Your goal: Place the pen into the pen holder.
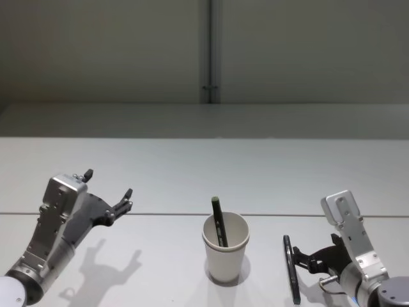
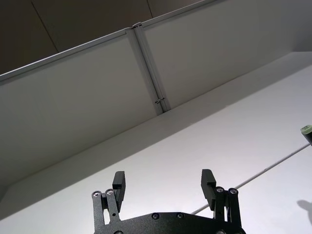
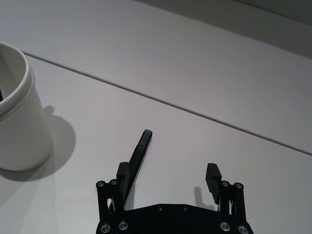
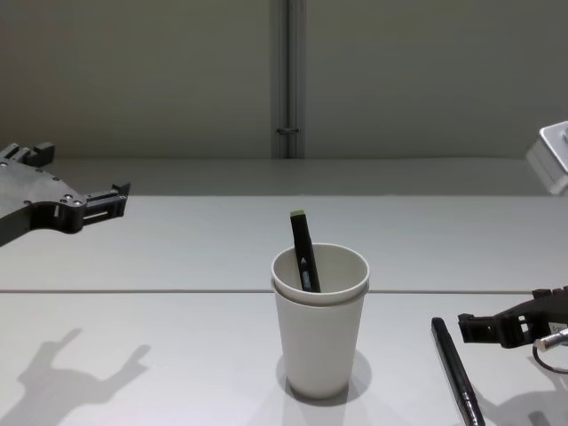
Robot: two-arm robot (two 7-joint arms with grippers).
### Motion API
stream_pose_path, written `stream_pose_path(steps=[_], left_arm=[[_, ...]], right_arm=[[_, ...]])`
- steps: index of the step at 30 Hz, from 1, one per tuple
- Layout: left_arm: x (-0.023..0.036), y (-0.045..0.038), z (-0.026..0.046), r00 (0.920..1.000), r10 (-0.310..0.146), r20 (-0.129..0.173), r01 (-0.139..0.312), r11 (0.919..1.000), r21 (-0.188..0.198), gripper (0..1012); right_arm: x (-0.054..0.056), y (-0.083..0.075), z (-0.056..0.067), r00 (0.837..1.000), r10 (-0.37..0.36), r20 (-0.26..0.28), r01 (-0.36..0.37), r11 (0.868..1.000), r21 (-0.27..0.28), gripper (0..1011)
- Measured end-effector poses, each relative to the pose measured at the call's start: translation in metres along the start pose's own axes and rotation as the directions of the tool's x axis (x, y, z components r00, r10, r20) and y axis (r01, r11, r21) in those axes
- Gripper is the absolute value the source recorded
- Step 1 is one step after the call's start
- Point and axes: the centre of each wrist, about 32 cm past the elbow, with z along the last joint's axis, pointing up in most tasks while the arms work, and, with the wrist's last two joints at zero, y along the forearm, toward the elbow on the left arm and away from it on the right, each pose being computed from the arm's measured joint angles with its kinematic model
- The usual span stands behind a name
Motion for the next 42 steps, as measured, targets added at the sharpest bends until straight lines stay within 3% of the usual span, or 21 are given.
stream_pose_path(steps=[8, 20, 28, 42], left_arm=[[0.0000, 0.0000, 0.0000, 1.0000, 0.000, 0.000, 0.000, 1.0000, 0.000, 1001], [0.0000, 0.0000, 0.0000, 1.0000, 0.000, 0.000, 0.000, 1.0000, 0.000, 1001], [0.0000, 0.0000, 0.0000, 1.0000, 0.000, 0.000, 0.000, 1.0000, 0.000, 1002], [0.0000, 0.0000, 0.0000, 1.0000, 0.000, 0.000, 0.000, 1.0000, 0.000, 1001]], right_arm=[[-0.010, 0.001, 0.007, 0.999, -0.025, 0.021, 0.026, 0.998, -0.051, 1001], [-0.020, 0.000, 0.015, 0.999, -0.024, -0.027, 0.021, 0.993, -0.115, 1001], [-0.026, -0.001, 0.021, 0.999, -0.041, -0.017, 0.038, 0.990, -0.139, 1001], [-0.031, 0.005, 0.025, 0.997, -0.063, -0.046, 0.052, 0.978, -0.204, 1001]])
